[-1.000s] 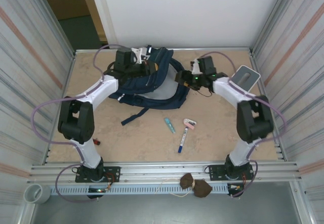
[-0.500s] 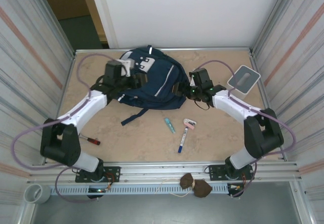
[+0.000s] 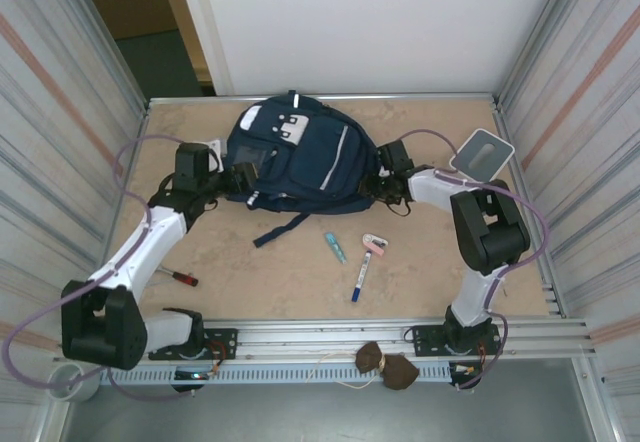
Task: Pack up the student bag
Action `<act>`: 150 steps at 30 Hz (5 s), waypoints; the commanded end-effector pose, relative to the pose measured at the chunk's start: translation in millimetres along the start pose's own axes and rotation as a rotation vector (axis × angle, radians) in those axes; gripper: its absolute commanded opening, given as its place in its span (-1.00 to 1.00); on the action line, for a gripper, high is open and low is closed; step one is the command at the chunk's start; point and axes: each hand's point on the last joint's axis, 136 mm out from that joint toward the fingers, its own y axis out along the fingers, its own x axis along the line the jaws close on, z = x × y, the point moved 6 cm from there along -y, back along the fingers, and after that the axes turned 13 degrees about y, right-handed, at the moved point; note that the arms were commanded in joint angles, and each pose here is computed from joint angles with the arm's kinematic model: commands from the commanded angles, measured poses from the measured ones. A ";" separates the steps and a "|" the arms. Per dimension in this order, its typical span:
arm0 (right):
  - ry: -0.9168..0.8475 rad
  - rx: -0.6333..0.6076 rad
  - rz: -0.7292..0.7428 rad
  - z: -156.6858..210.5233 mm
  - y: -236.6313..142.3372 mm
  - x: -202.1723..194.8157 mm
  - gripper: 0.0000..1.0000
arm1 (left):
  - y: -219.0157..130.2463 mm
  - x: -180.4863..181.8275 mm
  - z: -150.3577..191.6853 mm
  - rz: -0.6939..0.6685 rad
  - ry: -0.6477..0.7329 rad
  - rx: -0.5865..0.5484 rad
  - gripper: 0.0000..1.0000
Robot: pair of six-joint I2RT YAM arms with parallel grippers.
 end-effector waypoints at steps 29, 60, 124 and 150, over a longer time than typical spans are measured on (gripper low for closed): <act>0.045 -0.066 -0.097 -24.5 -92.6 -23.6 0.62 | 102.4 -72.8 46.9 0.433 1.594 0.042 0.44; -0.410 -0.214 -0.185 94.9 -81.7 87.2 0.54 | 93.1 -95.9 37.4 0.542 1.354 -0.048 -0.99; -0.305 -0.052 -0.234 88.2 -56.4 109.6 -0.89 | 90.7 -92.6 33.7 0.560 1.336 -0.064 -0.98; -0.408 -0.290 0.235 79.1 -36.4 96.0 -0.31 | 88.1 -93.2 35.3 0.565 1.338 -0.064 -0.98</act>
